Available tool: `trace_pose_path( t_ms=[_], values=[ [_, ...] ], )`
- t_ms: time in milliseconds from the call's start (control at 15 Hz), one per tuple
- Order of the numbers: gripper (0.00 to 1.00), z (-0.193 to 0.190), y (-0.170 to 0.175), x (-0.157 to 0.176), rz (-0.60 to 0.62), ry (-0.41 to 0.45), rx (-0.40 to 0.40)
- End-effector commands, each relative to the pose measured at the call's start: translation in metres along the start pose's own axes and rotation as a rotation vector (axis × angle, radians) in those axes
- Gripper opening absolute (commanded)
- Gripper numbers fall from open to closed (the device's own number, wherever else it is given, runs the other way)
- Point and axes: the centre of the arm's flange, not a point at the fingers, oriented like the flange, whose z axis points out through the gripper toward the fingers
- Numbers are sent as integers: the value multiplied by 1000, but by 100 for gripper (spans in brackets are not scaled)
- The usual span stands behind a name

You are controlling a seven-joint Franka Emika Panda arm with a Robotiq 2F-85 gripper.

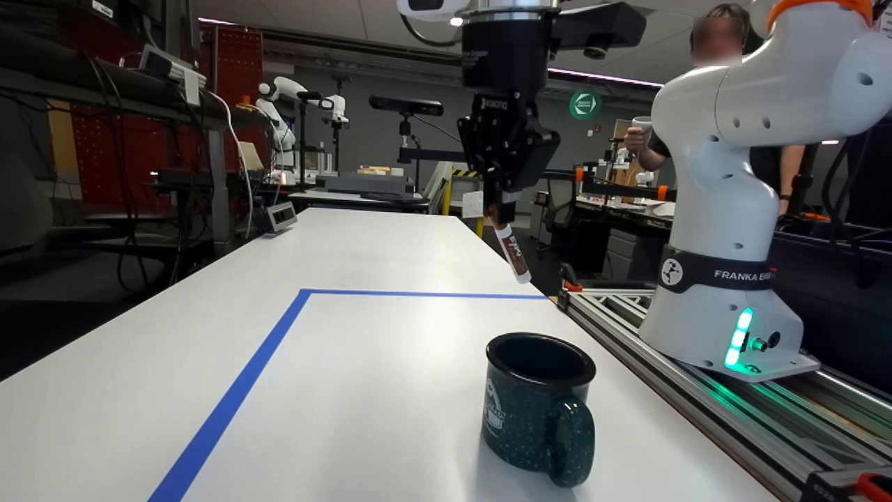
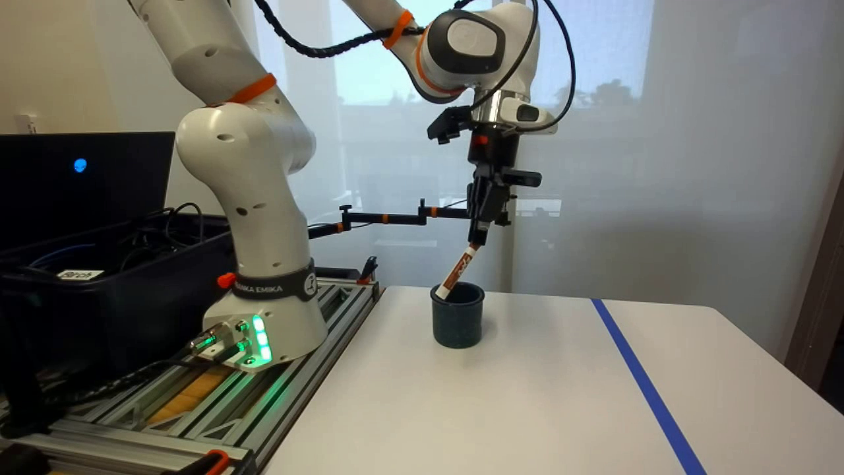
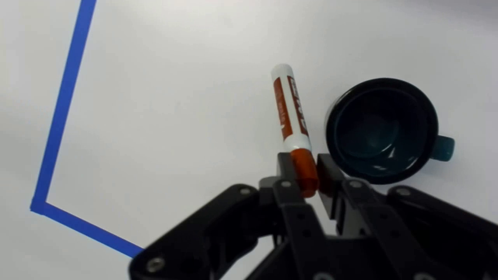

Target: Take the marker out of the cup

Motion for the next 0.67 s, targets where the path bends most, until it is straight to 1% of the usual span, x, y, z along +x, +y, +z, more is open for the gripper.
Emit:
trace_pose_path(
  t_ms=[0,400,600],
  values=[
    [5,10,24,-17,73,-29,-23],
    [5,61,48,-24,132,-63,59],
    [5,74,55,-19,150,-57,86]
  ],
)
